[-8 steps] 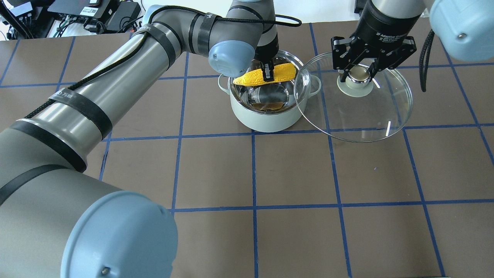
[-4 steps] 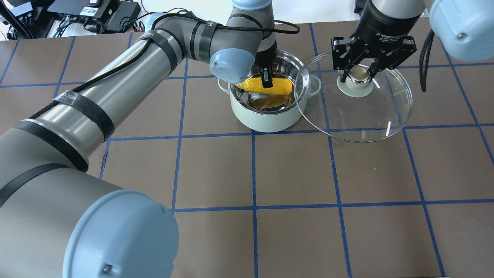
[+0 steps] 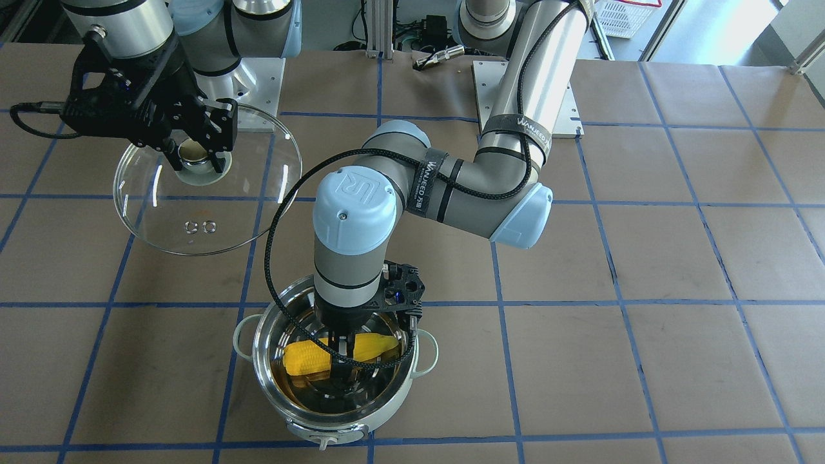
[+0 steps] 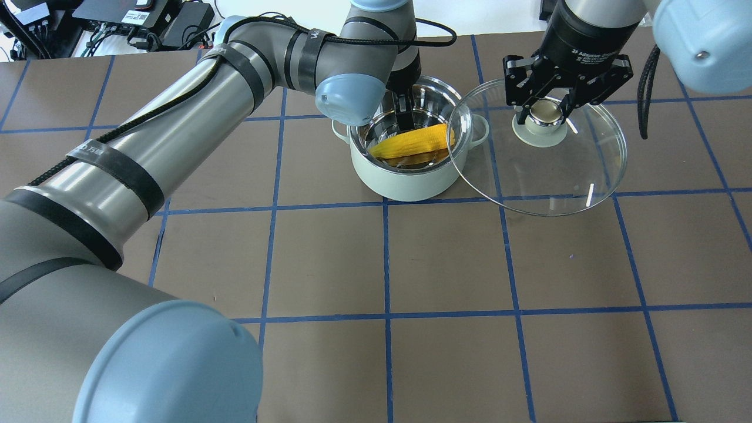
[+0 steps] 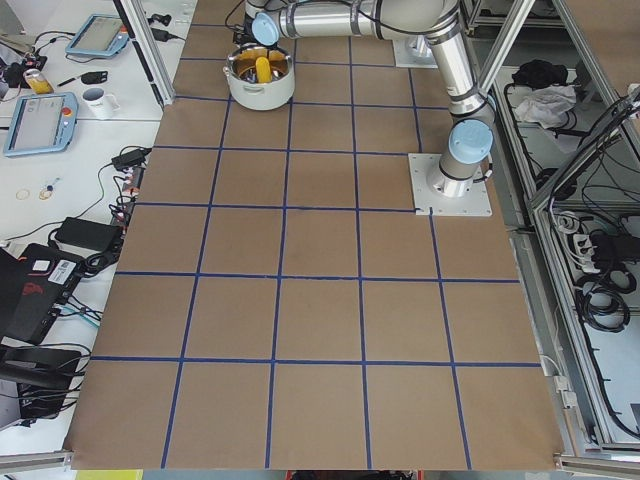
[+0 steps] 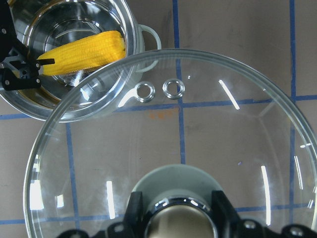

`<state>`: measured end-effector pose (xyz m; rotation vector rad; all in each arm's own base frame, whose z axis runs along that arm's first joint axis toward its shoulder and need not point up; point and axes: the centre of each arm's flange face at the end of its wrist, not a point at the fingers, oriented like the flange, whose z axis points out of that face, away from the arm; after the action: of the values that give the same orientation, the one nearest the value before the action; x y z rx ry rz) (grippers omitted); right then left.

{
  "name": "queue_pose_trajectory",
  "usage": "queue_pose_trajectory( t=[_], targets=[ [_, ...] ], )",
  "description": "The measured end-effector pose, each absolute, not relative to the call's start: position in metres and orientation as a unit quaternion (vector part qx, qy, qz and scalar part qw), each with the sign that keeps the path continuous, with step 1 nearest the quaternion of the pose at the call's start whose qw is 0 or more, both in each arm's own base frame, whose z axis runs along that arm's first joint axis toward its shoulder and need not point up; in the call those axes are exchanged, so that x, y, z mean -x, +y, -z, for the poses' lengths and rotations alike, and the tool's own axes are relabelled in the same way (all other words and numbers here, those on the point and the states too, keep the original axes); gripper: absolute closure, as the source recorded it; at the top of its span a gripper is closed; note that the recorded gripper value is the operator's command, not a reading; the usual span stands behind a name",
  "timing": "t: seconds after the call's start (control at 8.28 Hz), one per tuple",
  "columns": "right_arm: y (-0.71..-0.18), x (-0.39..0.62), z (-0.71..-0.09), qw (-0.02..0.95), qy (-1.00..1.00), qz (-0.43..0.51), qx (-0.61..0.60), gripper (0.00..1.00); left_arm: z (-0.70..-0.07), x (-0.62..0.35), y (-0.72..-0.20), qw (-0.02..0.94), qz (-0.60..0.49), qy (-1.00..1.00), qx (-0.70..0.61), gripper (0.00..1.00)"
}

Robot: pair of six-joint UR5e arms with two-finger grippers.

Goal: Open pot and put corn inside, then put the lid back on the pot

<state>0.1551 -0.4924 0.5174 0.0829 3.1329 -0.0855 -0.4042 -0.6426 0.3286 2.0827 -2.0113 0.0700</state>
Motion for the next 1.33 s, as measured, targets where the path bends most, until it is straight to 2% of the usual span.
queue_pose_trajectory(
  t=[0.36, 0.6, 0.97, 1.33],
  targets=[
    [-0.495, -0.155, -0.517, 0.002, 0.999, 0.033, -0.024, 0.65, -0.397, 0.397, -0.615, 0.142, -0.004, -0.699, -0.701, 0.00],
    [-0.501, -0.154, -0.519, 0.002, 0.999, 0.044, -0.024, 0.65, -0.415, 0.368, -0.613, 0.124, 0.004, -0.700, -0.703, 0.00],
    [-0.542, -0.162, -0.522, 0.003, 0.998, 0.055, -0.038, 0.64, -0.437, 0.229, -0.630, 0.082, 0.011, -0.663, -0.744, 0.00],
    [-0.605, -0.243, -0.476, 0.006, 0.997, 0.066, -0.040, 0.65, -0.451, 0.112, -0.605, 0.016, -0.009, -0.675, -0.737, 0.00]
  ],
)
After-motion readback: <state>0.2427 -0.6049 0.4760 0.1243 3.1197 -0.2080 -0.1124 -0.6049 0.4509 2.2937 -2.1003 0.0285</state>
